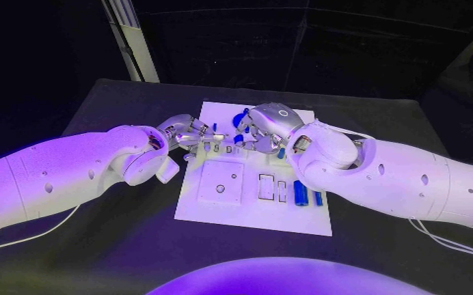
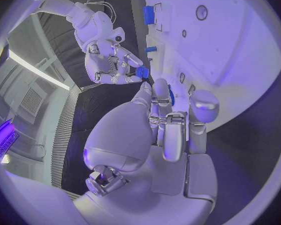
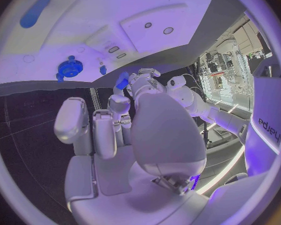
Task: Assemble the parts on the task board
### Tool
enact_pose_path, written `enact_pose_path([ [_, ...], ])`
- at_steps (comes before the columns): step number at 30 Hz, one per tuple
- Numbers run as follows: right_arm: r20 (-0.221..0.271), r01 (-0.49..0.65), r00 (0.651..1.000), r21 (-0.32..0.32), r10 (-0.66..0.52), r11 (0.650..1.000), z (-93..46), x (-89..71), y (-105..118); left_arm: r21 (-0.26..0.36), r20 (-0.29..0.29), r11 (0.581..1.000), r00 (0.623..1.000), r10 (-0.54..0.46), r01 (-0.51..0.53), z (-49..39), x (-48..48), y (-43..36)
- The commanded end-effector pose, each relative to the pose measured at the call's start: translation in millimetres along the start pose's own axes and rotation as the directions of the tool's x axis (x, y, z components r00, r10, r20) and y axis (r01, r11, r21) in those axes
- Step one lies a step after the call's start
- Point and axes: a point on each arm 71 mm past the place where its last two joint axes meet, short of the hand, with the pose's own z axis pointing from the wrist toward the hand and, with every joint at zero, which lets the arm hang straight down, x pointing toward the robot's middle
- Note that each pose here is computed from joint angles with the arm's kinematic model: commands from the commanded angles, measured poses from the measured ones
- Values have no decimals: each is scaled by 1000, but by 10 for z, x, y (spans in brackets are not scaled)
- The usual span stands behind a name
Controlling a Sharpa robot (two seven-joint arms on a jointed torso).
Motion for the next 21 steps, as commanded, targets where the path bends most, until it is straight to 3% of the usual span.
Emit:
enact_pose_path([
  [1,-48,70,996,11,-70,997,25,35,-12,20,22,1000,1000,1,-1,-41,-64,7],
  [8,-94,154,984,21,-151,988,107,112,-33,44,74,999,997,-35,32,-170,-259,60],
  [21,-147,282,950,15,-277,959,264,220,53,101,171,991,979,-109,93,-279,-519,29],
])
